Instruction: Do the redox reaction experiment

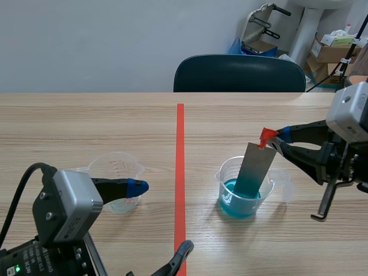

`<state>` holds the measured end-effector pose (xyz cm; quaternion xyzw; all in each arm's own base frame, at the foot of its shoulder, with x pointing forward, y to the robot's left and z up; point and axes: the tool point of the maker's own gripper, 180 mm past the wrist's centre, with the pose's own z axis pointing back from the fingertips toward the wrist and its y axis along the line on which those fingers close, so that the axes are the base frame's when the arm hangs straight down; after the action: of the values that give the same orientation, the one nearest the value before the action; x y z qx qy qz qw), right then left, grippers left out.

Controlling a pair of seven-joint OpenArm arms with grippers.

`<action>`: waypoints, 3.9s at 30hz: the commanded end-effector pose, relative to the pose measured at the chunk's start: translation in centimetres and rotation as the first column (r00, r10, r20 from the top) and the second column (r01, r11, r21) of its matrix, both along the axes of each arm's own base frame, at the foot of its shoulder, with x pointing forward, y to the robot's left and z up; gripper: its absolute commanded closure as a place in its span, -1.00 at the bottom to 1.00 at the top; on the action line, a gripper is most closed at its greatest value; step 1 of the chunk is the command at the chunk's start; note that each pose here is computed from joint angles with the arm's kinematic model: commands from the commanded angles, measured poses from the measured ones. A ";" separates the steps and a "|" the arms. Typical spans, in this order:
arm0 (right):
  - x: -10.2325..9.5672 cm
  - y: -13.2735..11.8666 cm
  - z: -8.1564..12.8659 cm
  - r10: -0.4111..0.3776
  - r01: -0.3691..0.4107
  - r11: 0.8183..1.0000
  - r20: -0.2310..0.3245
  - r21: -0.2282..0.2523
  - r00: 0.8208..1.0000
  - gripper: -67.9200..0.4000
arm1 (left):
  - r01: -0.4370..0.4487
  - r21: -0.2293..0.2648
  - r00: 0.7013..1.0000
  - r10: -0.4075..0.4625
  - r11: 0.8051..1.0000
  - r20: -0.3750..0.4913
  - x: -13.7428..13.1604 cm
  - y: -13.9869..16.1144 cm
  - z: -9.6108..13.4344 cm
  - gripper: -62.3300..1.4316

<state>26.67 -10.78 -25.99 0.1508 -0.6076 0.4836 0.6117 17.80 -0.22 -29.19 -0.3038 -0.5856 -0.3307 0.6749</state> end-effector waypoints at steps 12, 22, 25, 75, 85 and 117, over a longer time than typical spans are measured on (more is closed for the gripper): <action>0.2 0.2 0.8 0.017 -0.017 1.000 0.023 0.007 1.000 0.96 | 0.000 -0.028 1.000 0.001 1.000 0.010 0.0 -0.4 0.6 -1.00; 0.2 0.3 0.9 0.018 -0.019 1.000 0.025 0.007 1.000 0.96 | 0.000 -0.028 1.000 0.001 1.000 0.010 0.0 -0.4 0.6 -1.00; 0.2 0.4 1.1 0.023 -0.024 1.000 0.030 0.009 0.999 0.96 | 0.000 -0.028 1.000 0.001 1.000 0.010 0.0 -0.4 0.6 -1.00; -1.2 2.1 10.0 0.020 -0.020 0.999 0.014 -0.036 1.000 0.96 | 0.000 -0.026 1.000 0.001 1.000 0.008 0.0 -0.4 0.6 -1.00; -1.6 2.6 11.9 0.011 -0.011 1.000 0.014 -0.029 1.000 0.96 | 0.003 -0.023 1.000 -0.003 1.000 0.012 0.0 -0.4 0.6 -1.00; -1.5 2.1 12.3 -0.024 0.024 0.997 0.003 -0.071 1.000 0.96 | 0.005 -0.022 1.000 -0.004 1.000 0.015 0.0 -0.5 0.6 -1.00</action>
<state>25.20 -8.80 -14.40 0.1230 -0.5864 0.4905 0.6328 17.75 -0.31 -29.23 -0.3026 -0.5852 -0.3339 0.6741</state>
